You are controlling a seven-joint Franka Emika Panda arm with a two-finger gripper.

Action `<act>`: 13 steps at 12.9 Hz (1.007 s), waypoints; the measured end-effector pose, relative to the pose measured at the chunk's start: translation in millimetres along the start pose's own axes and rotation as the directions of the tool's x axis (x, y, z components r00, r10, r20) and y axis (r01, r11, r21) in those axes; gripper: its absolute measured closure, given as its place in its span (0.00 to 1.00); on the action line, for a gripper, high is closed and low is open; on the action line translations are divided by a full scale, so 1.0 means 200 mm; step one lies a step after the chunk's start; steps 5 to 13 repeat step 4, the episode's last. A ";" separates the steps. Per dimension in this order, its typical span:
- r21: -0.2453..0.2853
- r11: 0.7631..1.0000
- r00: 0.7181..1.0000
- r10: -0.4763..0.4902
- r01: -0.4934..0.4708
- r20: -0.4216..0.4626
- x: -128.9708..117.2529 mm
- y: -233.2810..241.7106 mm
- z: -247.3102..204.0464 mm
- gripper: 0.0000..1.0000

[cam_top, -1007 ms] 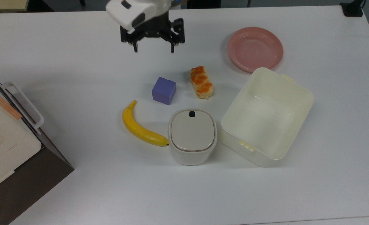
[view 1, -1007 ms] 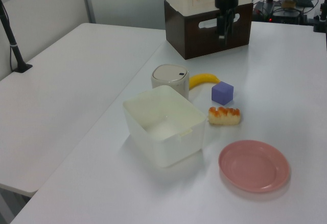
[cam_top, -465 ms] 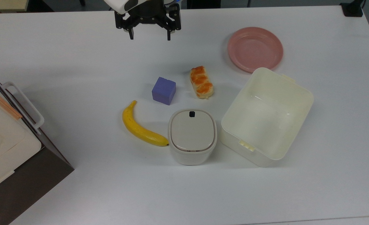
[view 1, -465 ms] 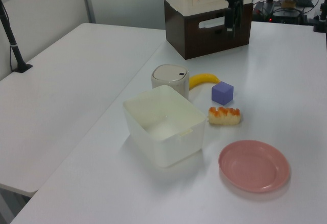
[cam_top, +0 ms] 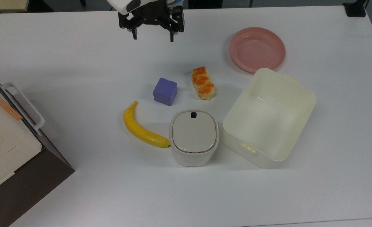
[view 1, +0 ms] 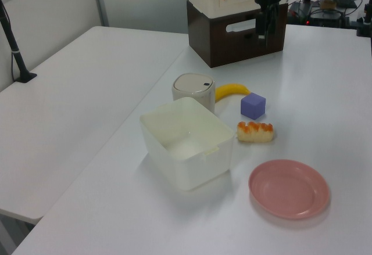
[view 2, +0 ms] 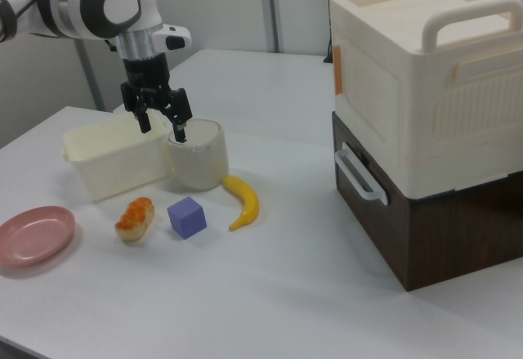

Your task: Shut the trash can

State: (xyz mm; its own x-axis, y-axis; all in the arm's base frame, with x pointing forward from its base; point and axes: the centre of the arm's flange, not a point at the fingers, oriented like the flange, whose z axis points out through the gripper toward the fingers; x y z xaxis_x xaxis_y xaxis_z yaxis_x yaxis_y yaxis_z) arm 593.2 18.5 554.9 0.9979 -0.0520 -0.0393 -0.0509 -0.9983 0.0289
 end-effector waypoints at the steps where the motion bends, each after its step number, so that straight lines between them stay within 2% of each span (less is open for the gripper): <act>1: 0.002 1.000 1.000 0.017 -0.017 -0.019 0.01 0.00 0.01 0.00; 4: 0.014 0.996 0.993 0.088 -0.088 -0.074 0.03 -0.01 0.04 0.00; 13: 0.014 0.996 0.993 0.088 -0.088 -0.074 0.03 -0.01 0.04 0.00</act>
